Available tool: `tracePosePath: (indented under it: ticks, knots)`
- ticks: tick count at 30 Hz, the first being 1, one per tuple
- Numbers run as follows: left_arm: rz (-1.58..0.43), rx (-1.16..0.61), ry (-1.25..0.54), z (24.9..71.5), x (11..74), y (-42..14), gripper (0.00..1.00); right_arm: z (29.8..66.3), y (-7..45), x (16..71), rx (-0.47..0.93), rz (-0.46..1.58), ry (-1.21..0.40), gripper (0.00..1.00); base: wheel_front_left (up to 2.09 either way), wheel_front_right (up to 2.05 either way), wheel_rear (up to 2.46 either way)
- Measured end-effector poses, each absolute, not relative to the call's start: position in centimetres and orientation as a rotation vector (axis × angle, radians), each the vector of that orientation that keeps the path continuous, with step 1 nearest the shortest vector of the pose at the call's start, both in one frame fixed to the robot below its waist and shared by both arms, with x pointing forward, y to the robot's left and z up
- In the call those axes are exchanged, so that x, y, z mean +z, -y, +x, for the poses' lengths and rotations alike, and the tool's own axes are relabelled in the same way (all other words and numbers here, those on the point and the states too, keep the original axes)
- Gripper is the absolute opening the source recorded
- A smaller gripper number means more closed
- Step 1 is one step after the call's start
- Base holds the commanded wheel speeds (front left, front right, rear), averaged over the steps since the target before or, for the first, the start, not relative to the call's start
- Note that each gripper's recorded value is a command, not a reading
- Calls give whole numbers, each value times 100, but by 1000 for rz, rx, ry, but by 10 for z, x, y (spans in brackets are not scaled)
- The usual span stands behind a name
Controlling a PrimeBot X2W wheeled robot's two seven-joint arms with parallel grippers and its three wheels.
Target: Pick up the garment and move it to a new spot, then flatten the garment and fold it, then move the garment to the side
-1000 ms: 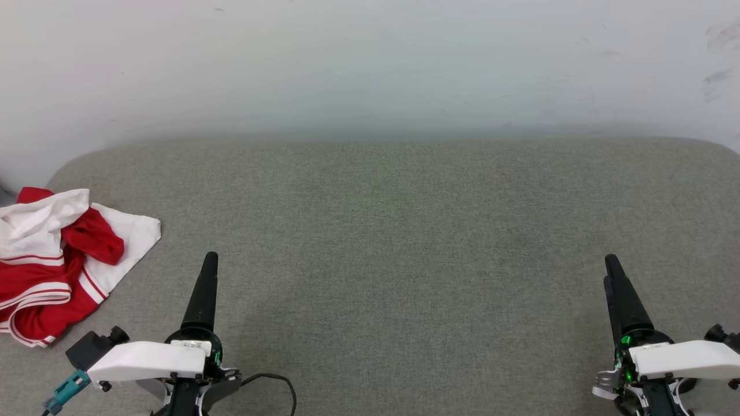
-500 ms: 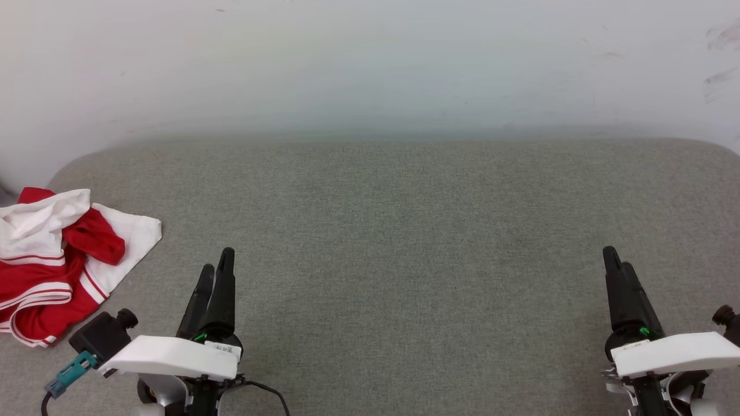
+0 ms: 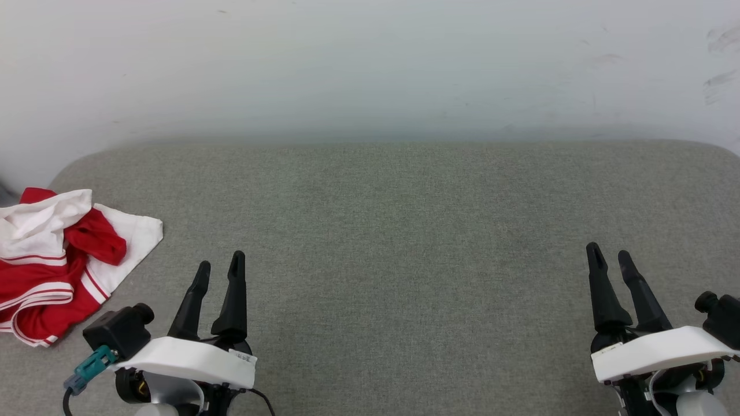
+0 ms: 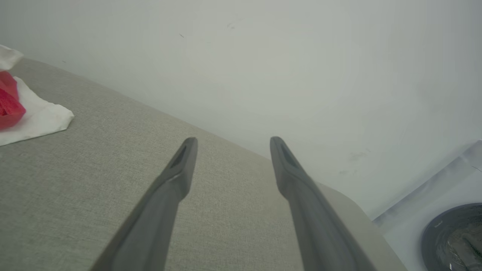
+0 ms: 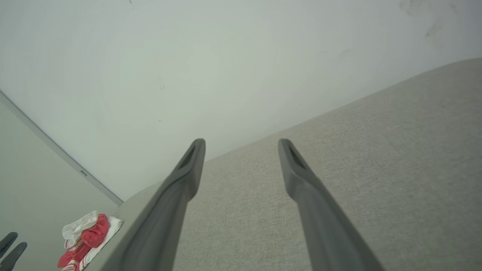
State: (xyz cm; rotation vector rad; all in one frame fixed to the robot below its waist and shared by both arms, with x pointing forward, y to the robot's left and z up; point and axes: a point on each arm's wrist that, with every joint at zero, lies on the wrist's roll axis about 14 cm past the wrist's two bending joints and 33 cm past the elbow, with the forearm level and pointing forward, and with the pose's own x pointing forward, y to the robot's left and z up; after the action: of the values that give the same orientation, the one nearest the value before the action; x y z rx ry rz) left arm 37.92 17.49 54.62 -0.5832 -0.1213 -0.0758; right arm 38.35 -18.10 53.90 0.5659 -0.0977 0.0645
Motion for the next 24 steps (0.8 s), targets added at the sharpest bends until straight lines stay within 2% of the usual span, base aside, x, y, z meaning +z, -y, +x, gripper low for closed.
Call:
tracePosePath:
  ticks: [11, 24]
  knots:
    - [-377, -72, 116, 378, 544, -174, 100, 383, 181, 539, 74, 402, 85, 100, 0, 0, 0]
    - [-231, -67, 114, 377, 539, -175, 100, 380, 179, 526, 80, 265, 10, 100, 0, 0, 0]
